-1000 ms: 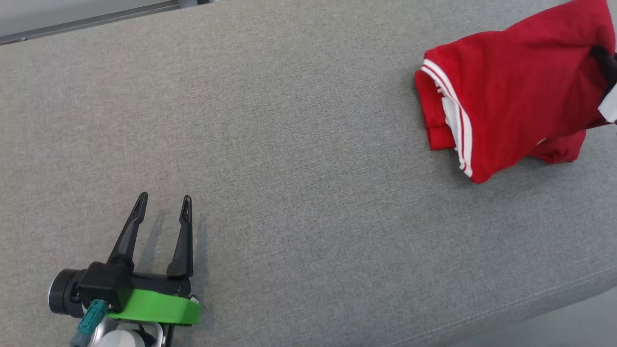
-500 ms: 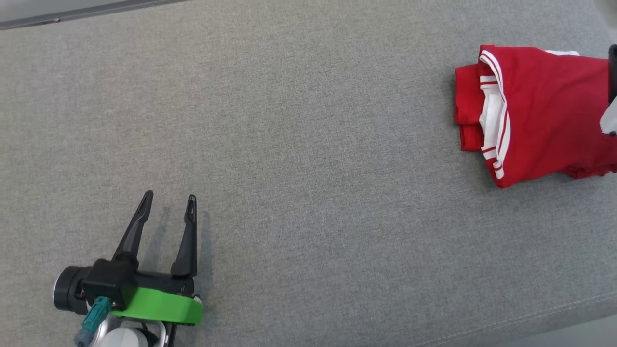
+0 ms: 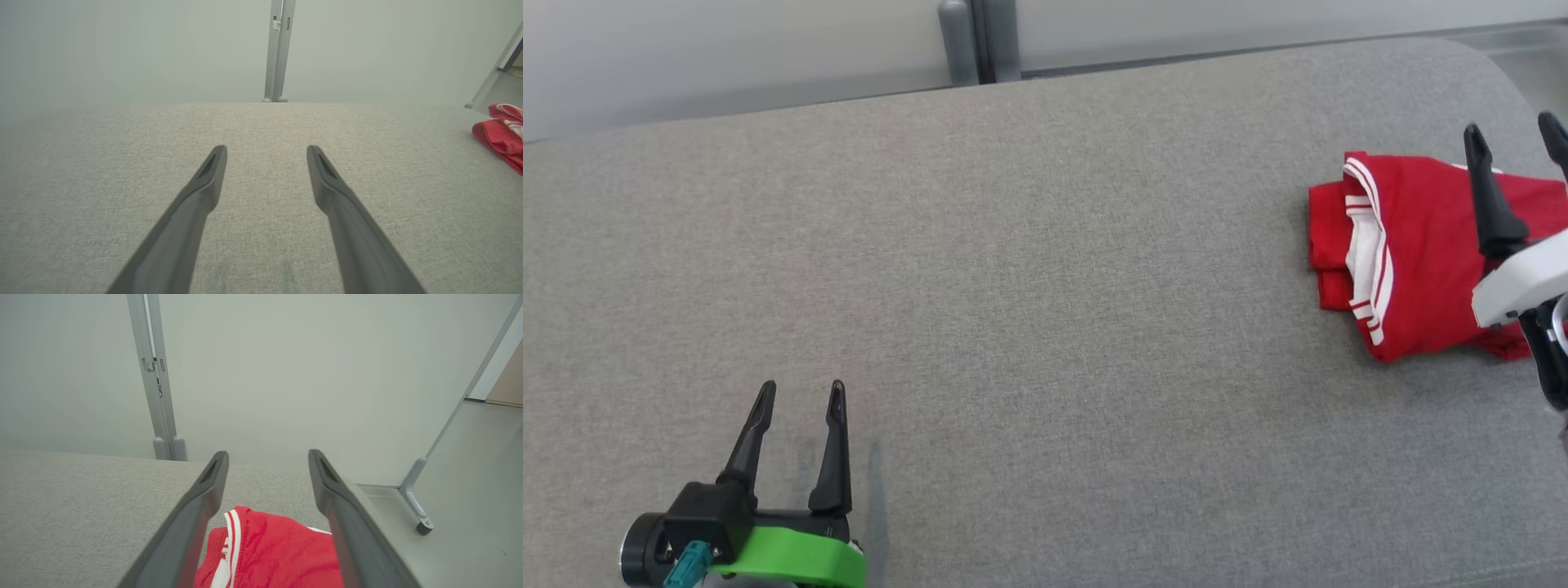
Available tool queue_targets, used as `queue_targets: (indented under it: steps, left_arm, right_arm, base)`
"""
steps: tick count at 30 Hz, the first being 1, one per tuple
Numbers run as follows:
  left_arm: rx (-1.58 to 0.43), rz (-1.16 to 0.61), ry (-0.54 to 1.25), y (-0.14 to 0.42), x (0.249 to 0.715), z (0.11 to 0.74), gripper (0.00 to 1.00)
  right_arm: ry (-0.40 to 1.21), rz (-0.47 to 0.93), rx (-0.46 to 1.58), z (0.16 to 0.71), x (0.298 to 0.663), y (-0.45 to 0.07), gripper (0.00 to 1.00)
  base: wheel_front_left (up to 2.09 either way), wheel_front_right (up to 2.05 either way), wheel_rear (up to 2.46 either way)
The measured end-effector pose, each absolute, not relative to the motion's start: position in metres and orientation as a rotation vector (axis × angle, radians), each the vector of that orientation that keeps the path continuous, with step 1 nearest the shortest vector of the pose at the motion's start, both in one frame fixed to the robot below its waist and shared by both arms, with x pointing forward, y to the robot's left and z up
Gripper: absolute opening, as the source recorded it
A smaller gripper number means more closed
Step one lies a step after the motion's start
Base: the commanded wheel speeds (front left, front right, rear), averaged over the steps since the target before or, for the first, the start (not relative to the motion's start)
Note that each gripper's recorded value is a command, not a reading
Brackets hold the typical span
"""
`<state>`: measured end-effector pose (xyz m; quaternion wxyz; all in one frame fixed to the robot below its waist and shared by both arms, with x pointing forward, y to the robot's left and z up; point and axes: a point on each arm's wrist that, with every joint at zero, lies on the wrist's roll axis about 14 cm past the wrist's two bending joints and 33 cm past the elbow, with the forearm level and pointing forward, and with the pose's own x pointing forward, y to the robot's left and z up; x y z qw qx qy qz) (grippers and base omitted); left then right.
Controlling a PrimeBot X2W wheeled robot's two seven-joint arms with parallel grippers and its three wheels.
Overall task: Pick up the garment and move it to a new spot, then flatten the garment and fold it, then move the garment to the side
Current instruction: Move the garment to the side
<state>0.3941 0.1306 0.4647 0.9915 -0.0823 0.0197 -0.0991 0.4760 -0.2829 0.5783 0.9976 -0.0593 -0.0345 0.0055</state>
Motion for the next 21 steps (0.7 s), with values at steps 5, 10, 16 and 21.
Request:
queue_targets:
  steps: [5, 10, 16, 21]
  left_arm:
    - [-0.142, -0.115, 0.03, 0.157, 0.373, 0.47, 1.0]
    - [-0.112, -0.033, 0.018, 0.185, 0.354, 0.475, 1.0]
    - [-0.115, 0.037, 0.006, 0.207, 0.338, 0.477, 1.0]
    - [-0.122, 0.07, 0.027, 0.217, 0.33, 0.47, 1.0]
  right_arm:
    - [-0.096, 0.08, -0.043, 0.571, 0.448, -0.25, 1.0]
    - [-0.106, 0.112, 0.001, 0.557, 0.423, -0.224, 1.0]
    - [-0.067, 0.13, 0.008, 0.524, 0.396, -0.199, 1.0]
    - [-0.053, 0.14, -0.008, 0.508, 0.382, -0.183, 1.0]
  base:
    - [0.0, 0.0, 0.0]
    - [0.0, 0.0, 0.0]
    - [0.0, 0.0, 0.0]
    - [0.0, 0.0, 0.0]
